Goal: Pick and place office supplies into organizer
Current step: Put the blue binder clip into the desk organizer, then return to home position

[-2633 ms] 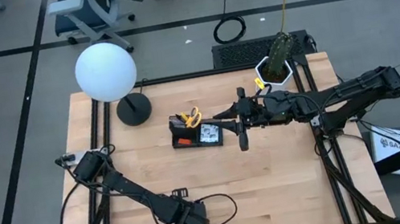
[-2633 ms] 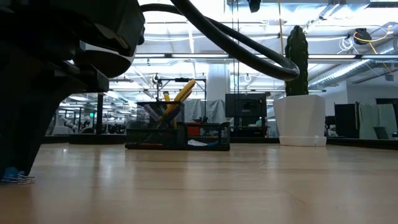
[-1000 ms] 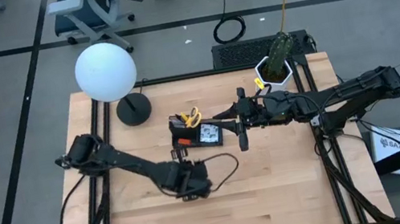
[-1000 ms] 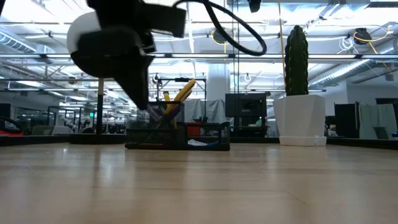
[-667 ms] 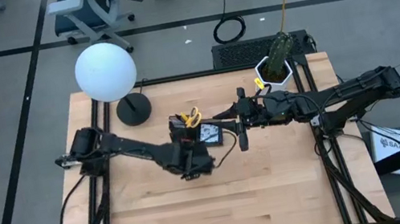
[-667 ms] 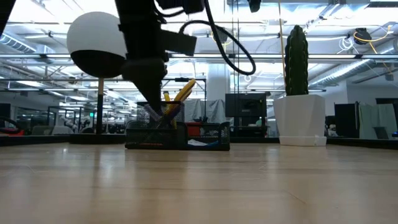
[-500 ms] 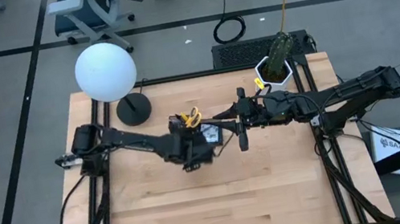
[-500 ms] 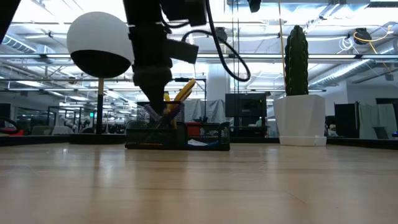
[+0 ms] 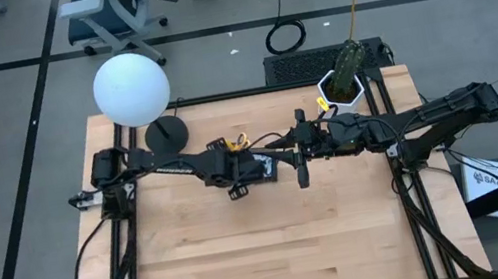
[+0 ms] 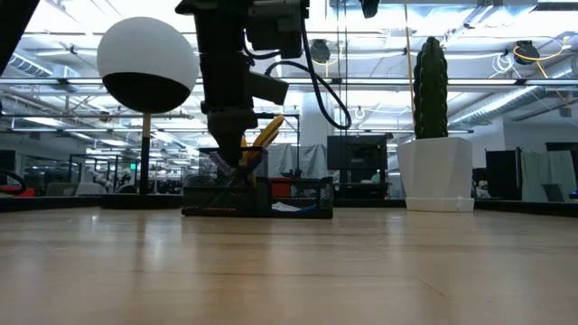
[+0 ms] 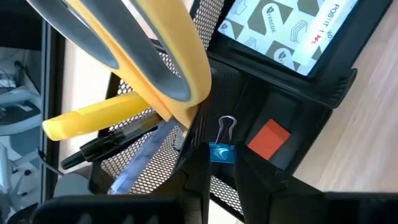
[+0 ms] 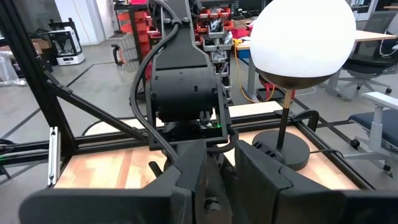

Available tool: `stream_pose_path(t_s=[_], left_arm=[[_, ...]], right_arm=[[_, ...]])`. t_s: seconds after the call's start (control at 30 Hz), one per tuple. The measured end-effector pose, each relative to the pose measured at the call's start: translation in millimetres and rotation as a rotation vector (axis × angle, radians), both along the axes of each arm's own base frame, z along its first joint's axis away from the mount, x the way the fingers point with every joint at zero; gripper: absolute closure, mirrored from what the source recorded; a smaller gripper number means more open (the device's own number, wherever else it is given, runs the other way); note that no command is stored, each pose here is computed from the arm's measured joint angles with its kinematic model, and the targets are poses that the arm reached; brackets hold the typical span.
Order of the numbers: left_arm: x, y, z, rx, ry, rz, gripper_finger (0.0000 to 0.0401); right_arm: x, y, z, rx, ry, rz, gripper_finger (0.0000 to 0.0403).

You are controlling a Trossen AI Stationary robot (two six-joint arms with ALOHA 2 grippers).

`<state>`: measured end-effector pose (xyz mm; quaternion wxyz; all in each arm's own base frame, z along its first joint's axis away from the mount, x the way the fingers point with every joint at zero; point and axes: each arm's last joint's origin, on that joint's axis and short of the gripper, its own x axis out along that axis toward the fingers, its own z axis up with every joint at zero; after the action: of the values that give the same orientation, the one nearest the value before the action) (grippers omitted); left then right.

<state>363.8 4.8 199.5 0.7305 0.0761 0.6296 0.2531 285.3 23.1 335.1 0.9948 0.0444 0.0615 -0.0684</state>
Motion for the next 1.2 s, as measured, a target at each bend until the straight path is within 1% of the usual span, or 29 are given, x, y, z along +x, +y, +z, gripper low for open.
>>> stream_pose_path(t_s=[0.2,0.43,0.77,1.07,1.2], left_arm=[[0.1,0.8,-0.2,-0.015,0.004,-0.008,0.0336],[0.7,-0.8,-0.8,-0.074,0.001,-0.017,0.0303],[1.1,-0.9,-0.8,-0.077,-0.005,-0.014,0.0251],[3.9,-9.6,-0.7,-0.095,-0.036,-0.032,0.0248],[7.5,-16.7,-0.3,-0.111,-0.087,-0.025,0.0249]], right_arm=[[0.0,0.0,0.1,0.000,0.000,0.000,0.0328],[0.0,0.1,0.1,0.000,0.000,0.000,0.0328],[0.0,0.1,0.1,0.000,0.000,0.000,0.0328],[0.0,0.0,0.1,0.000,0.000,0.000,0.0328],[0.0,0.0,-0.1,0.000,0.000,0.000,0.0328]])
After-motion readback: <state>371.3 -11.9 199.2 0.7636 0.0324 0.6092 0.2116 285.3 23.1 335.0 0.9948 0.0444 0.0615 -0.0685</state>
